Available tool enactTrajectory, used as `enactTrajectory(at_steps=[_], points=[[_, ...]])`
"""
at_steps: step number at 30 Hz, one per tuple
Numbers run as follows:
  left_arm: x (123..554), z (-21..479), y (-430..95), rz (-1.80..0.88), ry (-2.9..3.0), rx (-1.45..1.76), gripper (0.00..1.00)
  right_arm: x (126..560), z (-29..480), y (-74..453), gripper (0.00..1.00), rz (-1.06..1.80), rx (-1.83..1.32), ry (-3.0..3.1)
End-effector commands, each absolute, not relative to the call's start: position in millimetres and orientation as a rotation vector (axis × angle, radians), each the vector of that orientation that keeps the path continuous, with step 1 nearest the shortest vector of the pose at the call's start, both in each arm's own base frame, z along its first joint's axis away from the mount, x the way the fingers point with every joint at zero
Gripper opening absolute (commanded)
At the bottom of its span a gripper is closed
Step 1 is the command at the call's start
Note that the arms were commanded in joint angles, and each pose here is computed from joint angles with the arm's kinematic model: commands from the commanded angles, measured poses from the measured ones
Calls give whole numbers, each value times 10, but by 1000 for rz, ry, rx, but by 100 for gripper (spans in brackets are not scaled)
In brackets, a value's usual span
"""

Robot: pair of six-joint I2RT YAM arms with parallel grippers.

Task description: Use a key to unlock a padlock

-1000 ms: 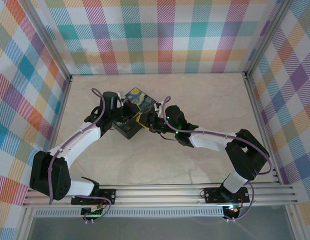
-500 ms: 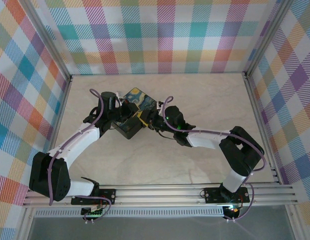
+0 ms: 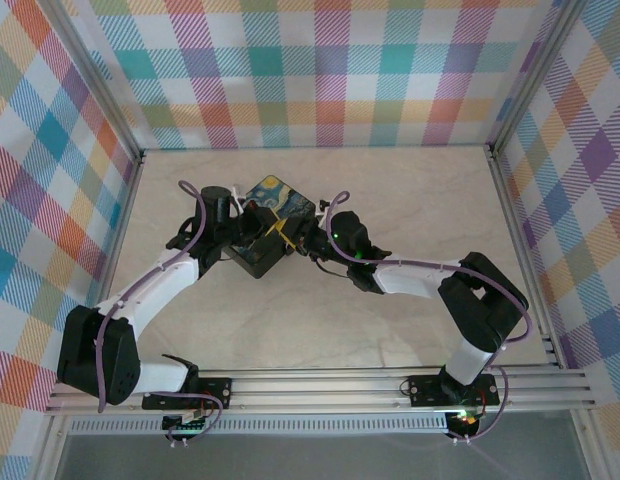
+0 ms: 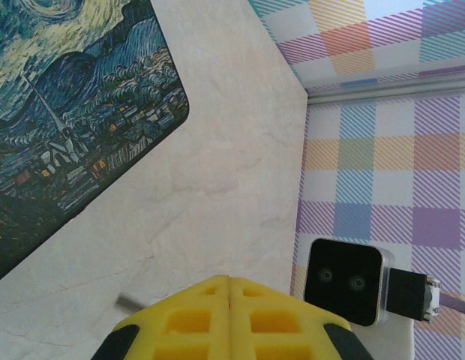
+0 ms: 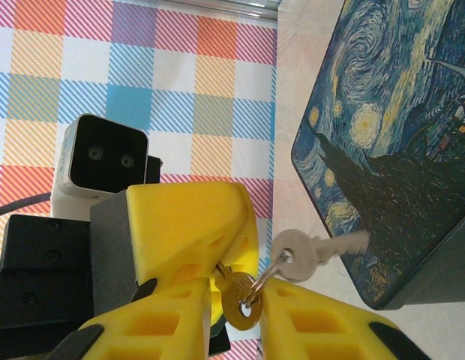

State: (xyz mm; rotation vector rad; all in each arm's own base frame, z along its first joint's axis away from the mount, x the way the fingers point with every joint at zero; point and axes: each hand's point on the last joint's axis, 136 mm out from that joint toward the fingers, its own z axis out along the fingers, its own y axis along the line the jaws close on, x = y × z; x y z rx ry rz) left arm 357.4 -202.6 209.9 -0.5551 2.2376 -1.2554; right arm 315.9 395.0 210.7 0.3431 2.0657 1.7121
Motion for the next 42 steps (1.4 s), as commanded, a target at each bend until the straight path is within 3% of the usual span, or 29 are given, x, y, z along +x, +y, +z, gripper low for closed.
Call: enactTrajectory(at_steps=[1,20,25,27,29,32,42], points=[[3541,2227,-2025,-1309,2195,-534,0,3215,2387,3935,20,1759,328,1964],[3539,2176,-2123,-1381,2211,-512,0,3060,2622,3865,1,1758,84,1796],[3564,2138,-2089,-1333,2231,-524,1,3033,2562,3862,0,1743,65,1810],[3580,2143,-2083,-1323,2234,-524,16,3038,2511,3835,0,1718,72,1821],[3585,2154,-2072,-1314,2235,-523,23,3040,2466,3802,0,1694,79,1828],[3591,2150,-2034,-1294,2238,-528,41,3044,2408,3757,0,1664,84,1840],[3534,2031,-1792,-1169,2266,-577,74,3062,2155,3477,0,1458,83,1975]])
